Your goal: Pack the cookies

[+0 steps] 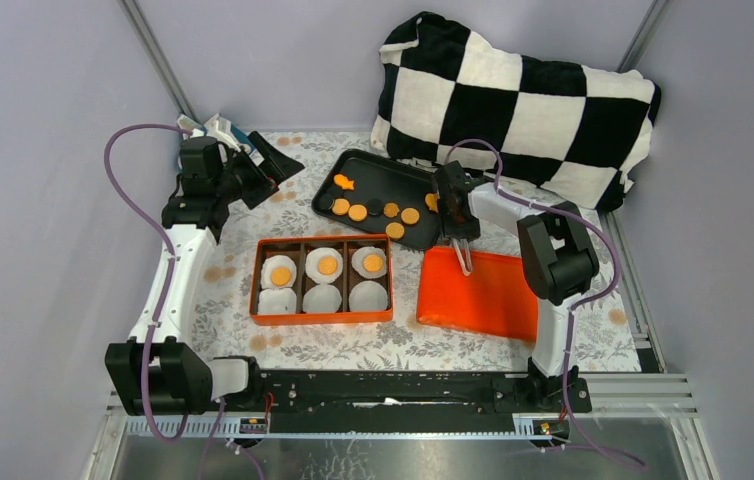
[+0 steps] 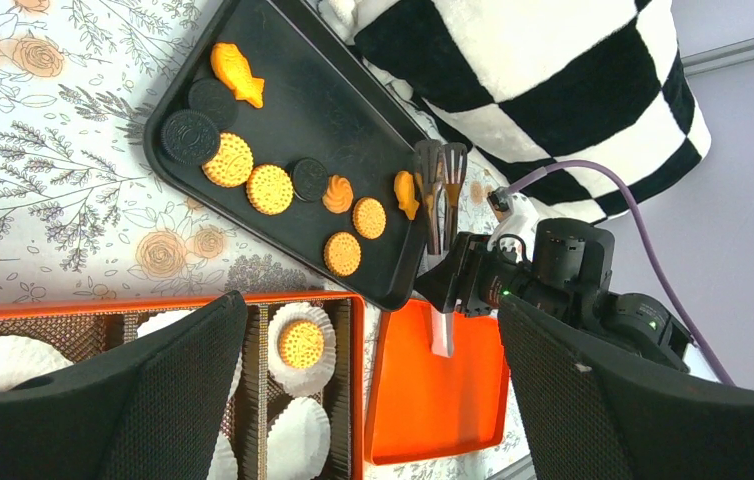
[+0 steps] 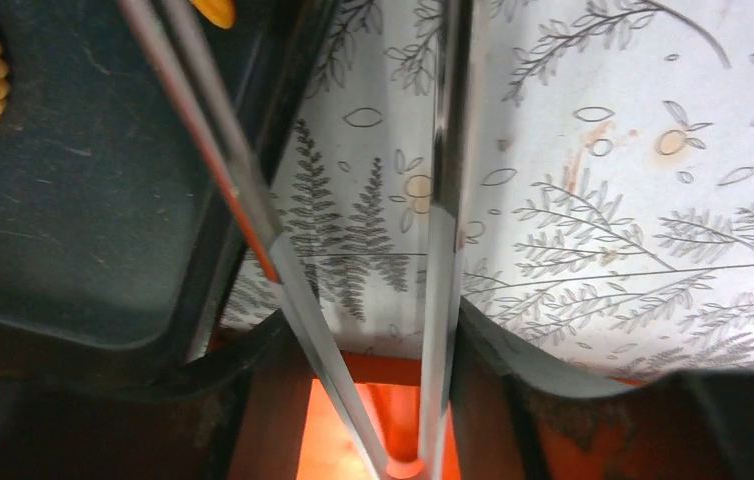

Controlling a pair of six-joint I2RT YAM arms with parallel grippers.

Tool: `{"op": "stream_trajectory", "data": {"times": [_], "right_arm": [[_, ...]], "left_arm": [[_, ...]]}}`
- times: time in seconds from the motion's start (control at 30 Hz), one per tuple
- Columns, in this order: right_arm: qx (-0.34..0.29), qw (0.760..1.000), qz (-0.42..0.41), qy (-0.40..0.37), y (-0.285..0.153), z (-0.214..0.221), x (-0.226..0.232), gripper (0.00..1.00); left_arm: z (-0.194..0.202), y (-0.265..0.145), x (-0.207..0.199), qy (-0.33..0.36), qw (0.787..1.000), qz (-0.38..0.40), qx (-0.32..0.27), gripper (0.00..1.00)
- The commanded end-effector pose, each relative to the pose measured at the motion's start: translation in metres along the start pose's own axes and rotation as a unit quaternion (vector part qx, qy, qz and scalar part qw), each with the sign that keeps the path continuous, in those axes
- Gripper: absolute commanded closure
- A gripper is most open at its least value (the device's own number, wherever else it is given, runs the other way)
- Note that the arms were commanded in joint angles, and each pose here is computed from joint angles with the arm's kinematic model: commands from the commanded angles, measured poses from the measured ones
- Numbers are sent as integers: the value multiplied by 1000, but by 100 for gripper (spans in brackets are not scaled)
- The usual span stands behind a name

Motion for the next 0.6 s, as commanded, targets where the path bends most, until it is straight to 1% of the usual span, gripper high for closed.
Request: {"op": "stream_trajectory", "data": {"times": [0.0, 0.1, 0.13, 0.23, 0.37, 0.47, 0.57], "right_arm": [[42, 999, -11, 21, 20, 27, 3, 54], [36, 999, -20, 34, 12, 31, 3, 61], [29, 999, -20, 35, 7, 28, 2, 62], [-3, 999, -23, 33, -22, 10, -2, 62], [-45, 997, -56, 30, -71, -16, 2, 61], [-57, 995, -80, 21, -106, -28, 7, 60], [-54, 995, -80, 13, -127, -29, 9, 59]], "left_arm": [[-12, -3, -12, 13, 1000, 13, -24, 1], [-9, 0, -13, 11, 1000, 17, -19, 1], [-9, 1, -15, 12, 1000, 18, -19, 1], [-9, 1, -18, 14, 1000, 20, -18, 1], [-11, -2, -23, 17, 999, 25, -24, 1], [-13, -4, -26, 18, 999, 28, -28, 1], [-13, -5, -29, 19, 999, 35, -25, 1]]}}
Point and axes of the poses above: each gripper's point midway between its finger pads, its own y axis out along the fingers, its own x axis along the line the jaws close on, z = x × y, the point moved 1 cm from there along -y, back along the fingers, and after that the axes turned 3 degrees about y, right-handed, at the moved point
